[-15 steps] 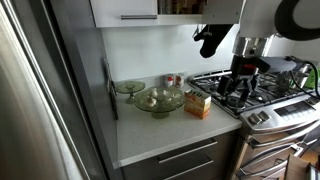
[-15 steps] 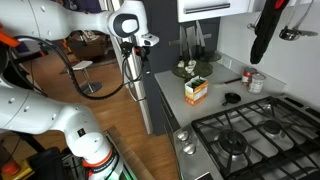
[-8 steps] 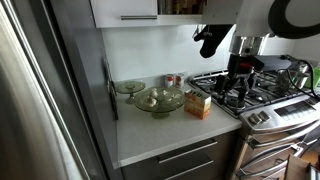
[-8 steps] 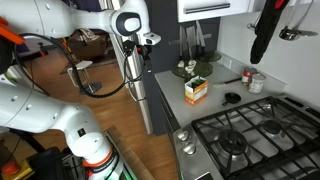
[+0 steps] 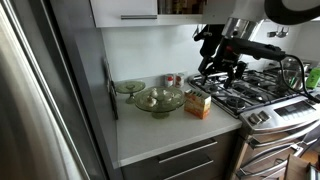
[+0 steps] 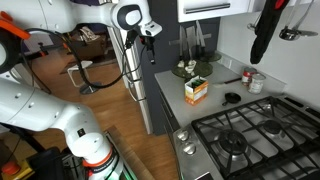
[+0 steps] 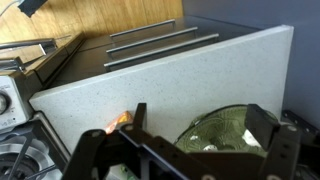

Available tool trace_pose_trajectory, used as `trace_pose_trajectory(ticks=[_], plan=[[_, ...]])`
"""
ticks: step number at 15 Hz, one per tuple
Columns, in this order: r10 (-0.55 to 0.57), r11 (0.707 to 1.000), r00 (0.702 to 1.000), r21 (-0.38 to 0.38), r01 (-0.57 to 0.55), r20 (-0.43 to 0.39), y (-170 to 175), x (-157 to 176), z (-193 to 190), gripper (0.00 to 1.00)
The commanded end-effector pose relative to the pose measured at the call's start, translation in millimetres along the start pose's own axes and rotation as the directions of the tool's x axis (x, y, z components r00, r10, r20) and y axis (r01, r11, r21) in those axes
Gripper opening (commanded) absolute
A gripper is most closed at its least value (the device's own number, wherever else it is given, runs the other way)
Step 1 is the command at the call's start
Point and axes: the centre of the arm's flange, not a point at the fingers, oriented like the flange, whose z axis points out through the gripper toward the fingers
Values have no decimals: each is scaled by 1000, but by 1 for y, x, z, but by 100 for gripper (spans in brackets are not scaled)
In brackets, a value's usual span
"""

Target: Pick up the green sachet from the open top cabinet and put it in the orange box

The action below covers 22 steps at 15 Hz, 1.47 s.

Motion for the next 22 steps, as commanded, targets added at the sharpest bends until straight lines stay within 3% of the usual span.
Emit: trace_pose_trajectory(ticks=[1, 5, 6, 8, 11, 13, 18, 22], plan=[[187, 981, 981, 63, -184, -51, -32, 28, -24, 100], [385, 917, 917, 160, -366, -106, -47, 57, -54, 100], [306, 946, 949, 134, -294, -74, -32, 42, -47, 100], [353, 928, 932, 161, -337, -85, -37, 52, -56, 100], [366, 923, 927, 163, -350, -85, -39, 55, -55, 100], [494, 853, 864, 249, -458, -103, -45, 73, -61, 100], [677, 694, 726, 429, -578, -118, -44, 125, -106, 100], [804, 538, 583, 558, -631, -116, -56, 156, -143, 100]])
